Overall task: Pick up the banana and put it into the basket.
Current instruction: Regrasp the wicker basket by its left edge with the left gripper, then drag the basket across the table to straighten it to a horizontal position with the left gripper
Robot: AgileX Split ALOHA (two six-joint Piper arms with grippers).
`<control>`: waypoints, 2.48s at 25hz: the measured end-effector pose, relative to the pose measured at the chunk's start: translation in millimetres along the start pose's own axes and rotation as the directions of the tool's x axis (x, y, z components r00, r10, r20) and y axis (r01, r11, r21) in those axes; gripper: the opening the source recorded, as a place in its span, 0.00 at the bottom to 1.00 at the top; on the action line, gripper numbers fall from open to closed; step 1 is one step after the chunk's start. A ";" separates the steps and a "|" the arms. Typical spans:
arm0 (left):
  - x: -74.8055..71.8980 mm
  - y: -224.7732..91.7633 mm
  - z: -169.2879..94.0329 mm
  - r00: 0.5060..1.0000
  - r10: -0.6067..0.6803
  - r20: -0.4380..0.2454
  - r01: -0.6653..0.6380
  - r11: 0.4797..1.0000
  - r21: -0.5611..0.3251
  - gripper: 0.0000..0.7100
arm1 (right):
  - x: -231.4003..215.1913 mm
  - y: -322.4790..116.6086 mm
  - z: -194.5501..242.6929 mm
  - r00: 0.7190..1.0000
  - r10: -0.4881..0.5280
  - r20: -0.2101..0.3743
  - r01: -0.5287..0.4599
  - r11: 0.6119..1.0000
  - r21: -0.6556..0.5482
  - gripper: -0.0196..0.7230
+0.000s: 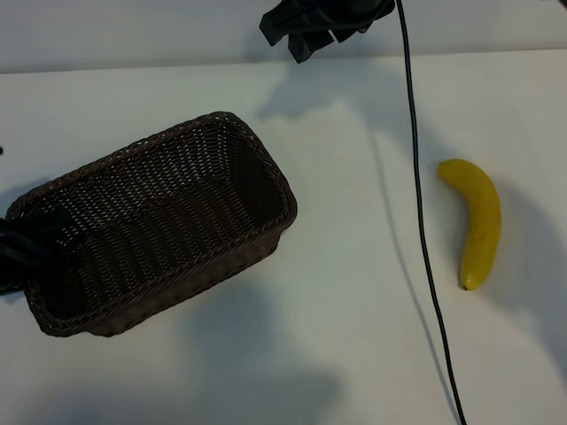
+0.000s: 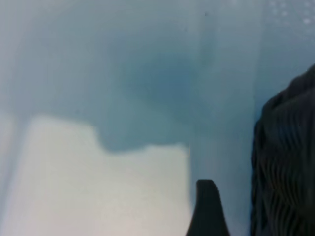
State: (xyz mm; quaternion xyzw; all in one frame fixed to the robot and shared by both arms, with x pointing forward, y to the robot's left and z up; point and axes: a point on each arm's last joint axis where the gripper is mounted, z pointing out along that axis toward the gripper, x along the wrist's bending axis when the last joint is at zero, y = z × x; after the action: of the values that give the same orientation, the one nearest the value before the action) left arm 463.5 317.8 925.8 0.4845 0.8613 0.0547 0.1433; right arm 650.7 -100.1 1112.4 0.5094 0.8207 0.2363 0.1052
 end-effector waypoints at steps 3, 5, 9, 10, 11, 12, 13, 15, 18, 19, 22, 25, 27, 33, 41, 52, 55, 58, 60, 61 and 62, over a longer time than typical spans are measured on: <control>-2.2 -0.3 8.0 1.000 -0.009 0.022 0.008 1.000 0.022 0.77 | 1.1 0.0 0.0 1.000 0.004 -0.012 -0.004 1.000 0.000 0.71; -3.4 -1.1 11.9 0.999 -0.006 0.035 0.005 0.999 0.038 0.77 | 1.3 0.1 0.0 1.000 0.005 -0.014 -0.005 1.000 0.000 0.71; -4.8 -2.2 17.8 0.998 -0.007 0.056 0.003 0.998 0.064 0.77 | 2.2 0.2 -0.1 1.000 0.009 -0.024 -0.009 1.000 -0.002 0.71; -5.2 -2.6 19.1 0.998 -0.011 0.060 0.007 0.997 0.071 0.76 | 2.4 0.2 -0.1 1.000 0.010 -0.026 -0.010 1.000 -0.002 0.71; -5.6 -2.5 19.2 0.998 -0.012 0.064 0.007 0.997 0.072 0.73 | 2.6 0.2 -0.1 1.000 0.010 -0.028 -0.010 1.000 -0.002 0.71; -6.0 -2.5 19.3 0.998 -0.017 0.068 0.012 0.997 0.073 0.70 | 2.7 0.2 -0.1 1.000 0.011 -0.029 -0.011 1.000 -0.002 0.71; -6.4 -2.6 19.3 0.997 -0.025 0.072 0.019 0.997 0.074 0.63 | 2.8 0.2 -0.1 0.999 0.011 -0.031 -0.011 1.000 -0.002 0.71; -6.9 -2.7 19.2 0.996 -0.036 0.076 0.030 0.997 0.077 0.57 | 3.1 0.2 -0.1 0.999 0.012 -0.034 -0.013 1.000 -0.002 0.71; -6.8 -2.5 20.2 0.997 -0.021 0.076 0.015 0.997 0.076 0.56 | 3.2 0.2 -0.1 0.999 0.013 -0.035 -0.013 1.000 -0.002 0.71; -6.8 -2.5 20.2 0.997 -0.017 0.076 0.011 0.997 0.076 0.56 | 3.2 0.2 -0.1 0.999 0.013 -0.035 -0.013 1.000 -0.002 0.71; -6.8 -2.4 20.4 0.997 -0.012 0.076 0.006 0.997 0.075 0.56 | 3.3 0.2 -0.1 0.999 0.013 -0.036 -0.013 1.000 -0.002 0.71; -7.0 -2.4 20.4 0.997 -0.006 0.077 0.000 0.997 0.078 0.56 | 3.3 0.2 -0.1 0.999 0.013 -0.036 -0.013 1.000 -0.002 0.71; -8.3 -1.3 19.6 0.997 0.006 0.082 -0.013 0.996 0.085 0.56 | 3.3 0.2 -0.1 0.999 0.013 -0.036 -0.013 1.000 -0.002 0.71; -15.7 1.5 11.7 0.991 0.042 0.130 -0.057 0.992 0.114 0.56 | 3.4 0.2 -0.1 0.999 0.013 -0.037 -0.013 1.000 -0.002 0.71; -31.2 17.2 -18.2 0.971 0.127 0.201 -0.147 0.985 0.086 0.52 | 3.7 0.3 -0.1 0.999 0.015 -0.041 -0.015 1.000 -0.002 0.71; -41.6 31.5 -39.4 0.956 0.183 0.231 -0.198 0.979 0.044 0.52 | 3.8 0.3 -0.1 0.999 0.015 -0.042 -0.015 1.000 -0.002 0.71; -41.7 31.4 -39.5 0.955 0.186 0.233 -0.201 0.979 0.044 0.52 | 3.8 0.3 -0.1 0.999 0.015 -0.042 -0.015 1.000 -0.002 0.71; -43.1 31.7 -39.8 0.950 0.191 0.247 -0.207 0.978 0.037 0.52 | 4.1 0.3 -0.2 0.999 0.016 -0.046 -0.017 1.000 -0.002 0.71; -45.6 32.6 -40.3 0.944 0.186 0.272 -0.199 0.980 0.022 0.52 | 4.1 0.3 -0.2 0.999 0.016 -0.046 -0.017 1.000 -0.002 0.71; -47.0 33.3 -40.7 0.941 0.185 0.284 -0.197 0.980 0.013 0.52 | 4.3 0.3 -0.2 0.999 0.017 -0.047 -0.017 1.000 -0.002 0.71; -48.9 34.7 -42.0 0.936 0.188 0.299 -0.198 0.980 0.002 0.52 | 4.4 0.3 -0.2 0.999 0.017 -0.048 -0.018 1.000 -0.002 0.71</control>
State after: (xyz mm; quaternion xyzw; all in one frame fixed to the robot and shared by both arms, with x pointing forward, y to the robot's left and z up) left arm 503.2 296.3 983.4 0.5716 0.7790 -0.0188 0.2570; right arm 648.8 -96.2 1113.0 0.5106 0.8182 0.2505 0.0840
